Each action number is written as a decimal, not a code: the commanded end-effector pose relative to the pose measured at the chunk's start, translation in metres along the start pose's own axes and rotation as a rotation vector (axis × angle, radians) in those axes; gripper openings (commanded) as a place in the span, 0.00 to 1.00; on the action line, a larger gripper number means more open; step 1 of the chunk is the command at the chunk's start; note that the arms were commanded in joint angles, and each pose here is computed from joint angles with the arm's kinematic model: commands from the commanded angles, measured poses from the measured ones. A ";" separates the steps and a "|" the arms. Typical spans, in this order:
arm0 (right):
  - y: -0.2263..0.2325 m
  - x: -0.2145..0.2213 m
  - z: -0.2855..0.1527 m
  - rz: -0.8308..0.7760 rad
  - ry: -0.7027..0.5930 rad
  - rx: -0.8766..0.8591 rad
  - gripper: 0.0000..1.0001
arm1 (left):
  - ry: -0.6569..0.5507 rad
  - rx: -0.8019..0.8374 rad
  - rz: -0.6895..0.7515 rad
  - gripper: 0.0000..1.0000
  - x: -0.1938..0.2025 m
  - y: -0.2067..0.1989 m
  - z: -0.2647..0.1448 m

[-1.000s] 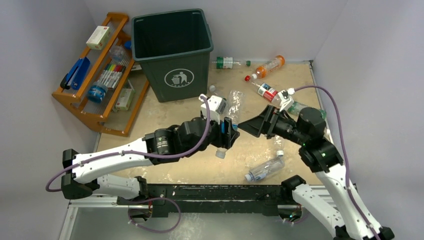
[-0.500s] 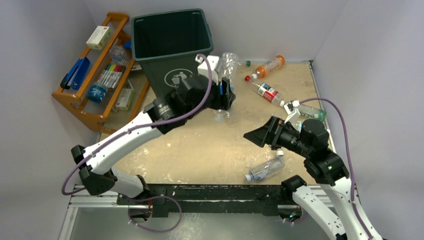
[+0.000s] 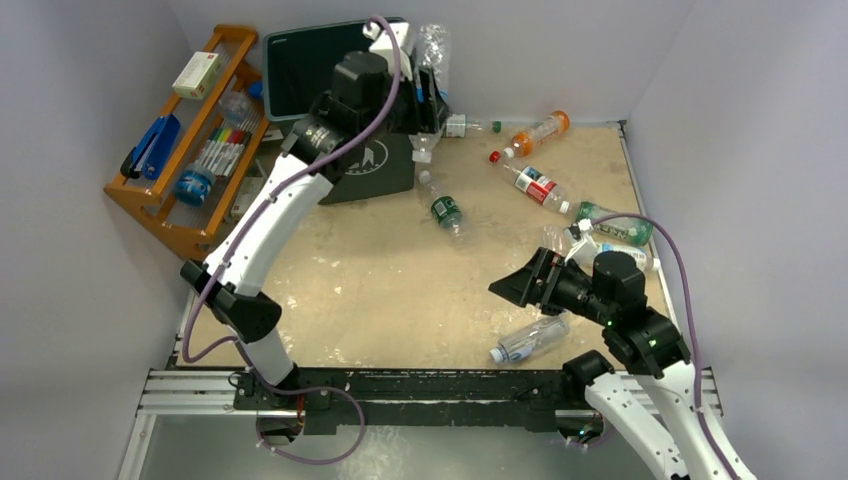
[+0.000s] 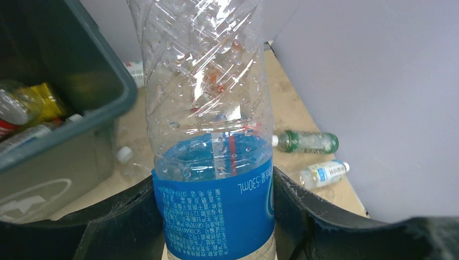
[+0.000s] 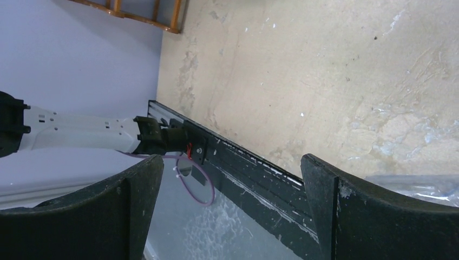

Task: Put the plastic bottles in the bin
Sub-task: Place the plastic bottle in the trash bin, then pick up the plastic bottle at the center of the board.

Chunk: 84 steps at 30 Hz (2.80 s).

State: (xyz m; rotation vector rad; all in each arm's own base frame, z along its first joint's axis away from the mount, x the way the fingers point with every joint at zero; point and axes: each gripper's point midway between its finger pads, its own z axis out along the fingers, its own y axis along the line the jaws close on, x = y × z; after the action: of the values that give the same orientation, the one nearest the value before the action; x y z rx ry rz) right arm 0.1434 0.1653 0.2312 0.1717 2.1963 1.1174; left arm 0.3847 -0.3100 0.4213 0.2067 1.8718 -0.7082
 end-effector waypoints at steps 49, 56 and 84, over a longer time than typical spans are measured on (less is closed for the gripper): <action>-0.099 0.015 -0.032 0.365 -0.115 0.585 1.00 | -0.333 -0.146 -0.302 0.85 -0.133 0.179 -0.047; -0.130 0.026 -0.012 0.446 -0.068 0.749 1.00 | -0.246 -0.082 -0.295 0.85 -0.084 0.133 -0.058; -0.173 0.074 0.008 0.784 0.027 1.055 1.00 | 0.058 0.108 -0.300 0.87 0.088 0.049 -0.116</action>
State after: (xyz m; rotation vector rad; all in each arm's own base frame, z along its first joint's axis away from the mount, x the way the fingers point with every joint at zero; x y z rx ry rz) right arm 0.1195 0.0931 0.0622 1.4777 2.6111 0.1932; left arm 0.2907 -0.2196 0.3419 -0.0299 1.9820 -0.9800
